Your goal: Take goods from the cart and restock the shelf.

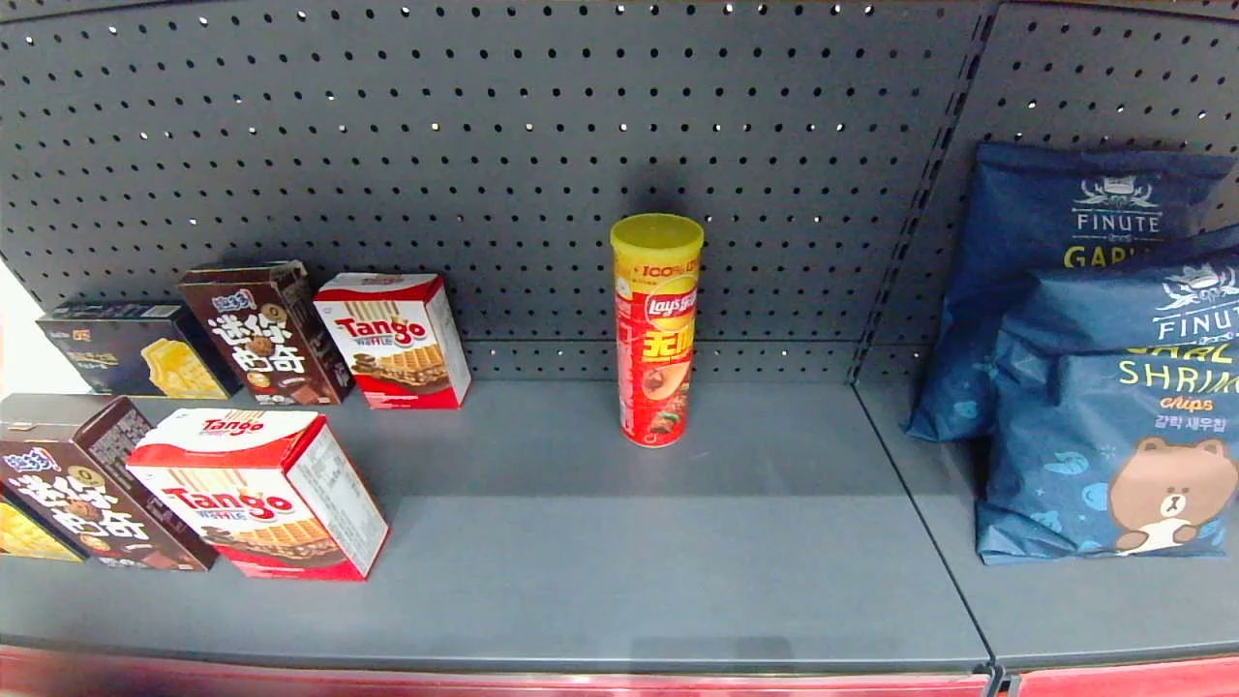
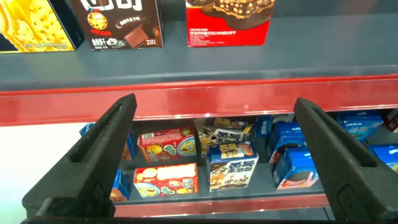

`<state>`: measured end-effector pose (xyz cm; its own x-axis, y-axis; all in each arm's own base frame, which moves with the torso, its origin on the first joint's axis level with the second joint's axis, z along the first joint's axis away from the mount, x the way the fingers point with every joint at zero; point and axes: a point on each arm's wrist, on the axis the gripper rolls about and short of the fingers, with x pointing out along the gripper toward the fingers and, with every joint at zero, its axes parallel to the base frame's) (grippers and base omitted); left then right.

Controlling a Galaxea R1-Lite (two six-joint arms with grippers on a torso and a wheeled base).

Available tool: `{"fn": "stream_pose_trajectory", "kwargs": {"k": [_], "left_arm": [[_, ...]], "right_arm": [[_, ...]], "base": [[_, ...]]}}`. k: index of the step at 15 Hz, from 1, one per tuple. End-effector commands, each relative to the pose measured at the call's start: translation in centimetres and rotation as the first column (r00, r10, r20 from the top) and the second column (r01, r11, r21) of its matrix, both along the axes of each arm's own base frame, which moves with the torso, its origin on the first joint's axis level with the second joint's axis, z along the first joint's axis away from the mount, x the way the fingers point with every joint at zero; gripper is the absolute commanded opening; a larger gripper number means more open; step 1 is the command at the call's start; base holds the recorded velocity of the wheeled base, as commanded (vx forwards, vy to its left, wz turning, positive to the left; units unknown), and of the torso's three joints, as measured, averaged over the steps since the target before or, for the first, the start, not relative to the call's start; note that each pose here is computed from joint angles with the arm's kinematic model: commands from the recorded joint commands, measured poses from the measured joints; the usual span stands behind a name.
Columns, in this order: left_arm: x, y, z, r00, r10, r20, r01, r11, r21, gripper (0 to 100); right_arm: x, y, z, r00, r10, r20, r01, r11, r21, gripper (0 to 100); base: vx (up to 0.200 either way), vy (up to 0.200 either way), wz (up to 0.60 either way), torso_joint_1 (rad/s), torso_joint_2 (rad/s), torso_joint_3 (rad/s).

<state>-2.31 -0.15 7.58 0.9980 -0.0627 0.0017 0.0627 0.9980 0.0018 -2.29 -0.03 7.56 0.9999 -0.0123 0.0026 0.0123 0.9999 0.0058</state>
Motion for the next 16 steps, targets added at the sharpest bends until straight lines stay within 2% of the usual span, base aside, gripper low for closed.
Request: {"fn": "stream_pose_trajectory", "kwargs": {"k": [1,9,16], "left_arm": [[0.01,0.0,0.0,1.0,0.0,-0.002,0.0,1.0,0.0,100],[0.01,0.0,0.0,1.0,0.0,-0.002,0.0,1.0,0.0,100],[0.01,0.0,0.0,1.0,0.0,-0.002,0.0,1.0,0.0,100]], "right_arm": [[0.01,0.0,0.01,1.0,0.0,-0.001,0.0,1.0,0.0,100],[0.01,0.0,0.01,1.0,0.0,-0.001,0.0,1.0,0.0,100],[0.01,0.0,-0.01,1.0,0.0,-0.003,0.0,1.0,0.0,100]], "base": [[0.0,0.0,0.0,0.0,0.0,0.0],[0.0,0.0,0.0,0.0,0.0,0.0],[0.0,0.0,0.6,0.006,0.0,0.004]]}}
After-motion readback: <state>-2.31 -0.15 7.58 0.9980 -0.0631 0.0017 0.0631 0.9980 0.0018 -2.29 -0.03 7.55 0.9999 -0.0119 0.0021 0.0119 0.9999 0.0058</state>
